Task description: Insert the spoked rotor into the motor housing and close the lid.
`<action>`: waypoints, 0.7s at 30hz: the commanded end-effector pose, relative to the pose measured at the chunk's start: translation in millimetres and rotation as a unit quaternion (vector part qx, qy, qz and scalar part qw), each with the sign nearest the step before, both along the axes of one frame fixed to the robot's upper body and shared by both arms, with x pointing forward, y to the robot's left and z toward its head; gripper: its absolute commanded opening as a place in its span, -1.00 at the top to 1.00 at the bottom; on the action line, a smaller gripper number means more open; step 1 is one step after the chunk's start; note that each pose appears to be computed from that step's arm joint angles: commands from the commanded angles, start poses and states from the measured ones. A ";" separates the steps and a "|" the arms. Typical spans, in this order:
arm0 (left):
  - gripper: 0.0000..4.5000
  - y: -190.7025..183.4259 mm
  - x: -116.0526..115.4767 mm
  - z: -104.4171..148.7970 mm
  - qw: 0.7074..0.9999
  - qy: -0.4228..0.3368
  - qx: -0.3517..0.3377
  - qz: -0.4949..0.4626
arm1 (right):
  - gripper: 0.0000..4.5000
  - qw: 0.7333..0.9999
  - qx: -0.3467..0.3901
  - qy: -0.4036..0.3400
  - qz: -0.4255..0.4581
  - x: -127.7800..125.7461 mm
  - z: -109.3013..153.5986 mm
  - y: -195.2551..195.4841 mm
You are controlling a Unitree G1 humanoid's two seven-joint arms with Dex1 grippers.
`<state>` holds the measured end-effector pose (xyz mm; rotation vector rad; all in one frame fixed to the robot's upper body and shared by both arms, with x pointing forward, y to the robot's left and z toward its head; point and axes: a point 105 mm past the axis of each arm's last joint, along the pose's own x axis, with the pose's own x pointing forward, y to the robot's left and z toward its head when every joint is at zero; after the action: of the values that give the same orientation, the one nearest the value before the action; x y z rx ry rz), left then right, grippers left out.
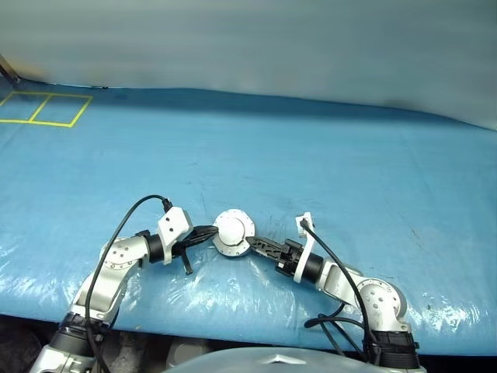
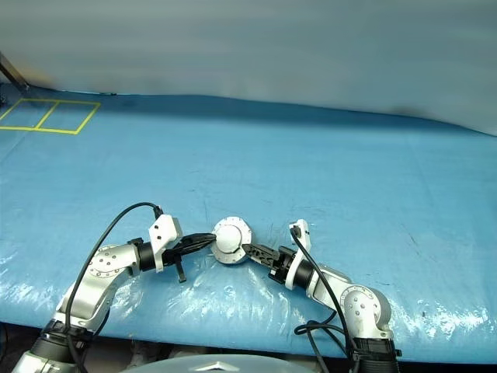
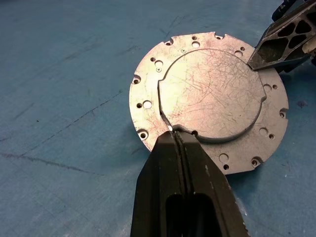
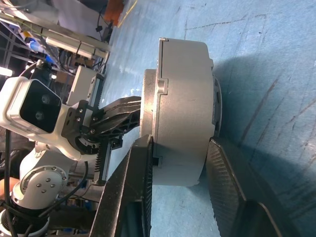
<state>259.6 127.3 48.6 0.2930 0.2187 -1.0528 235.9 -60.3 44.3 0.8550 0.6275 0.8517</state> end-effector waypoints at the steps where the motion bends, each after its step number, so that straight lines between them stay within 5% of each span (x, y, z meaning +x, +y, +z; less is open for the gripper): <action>1: 1.00 -1.3 -7.2 -18.4 0.999 0.040 0.002 -0.001 | 0.47 1.000 0.008 -0.015 0.021 -1.5 7.5 12.9; 7: 1.00 4.6 -2.5 4.5 0.997 0.037 -0.066 0.019 | 0.47 1.000 -0.028 -0.007 -0.006 8.0 -2.6 11.1; 21: 1.00 7.0 -2.9 -1.3 0.998 0.040 -0.038 0.022 | 0.47 0.991 -0.076 0.013 -0.110 31.7 -23.6 0.7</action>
<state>259.5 140.1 46.9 0.1639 0.2544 -1.0037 265.5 -45.2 47.5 0.8531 0.5264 0.7190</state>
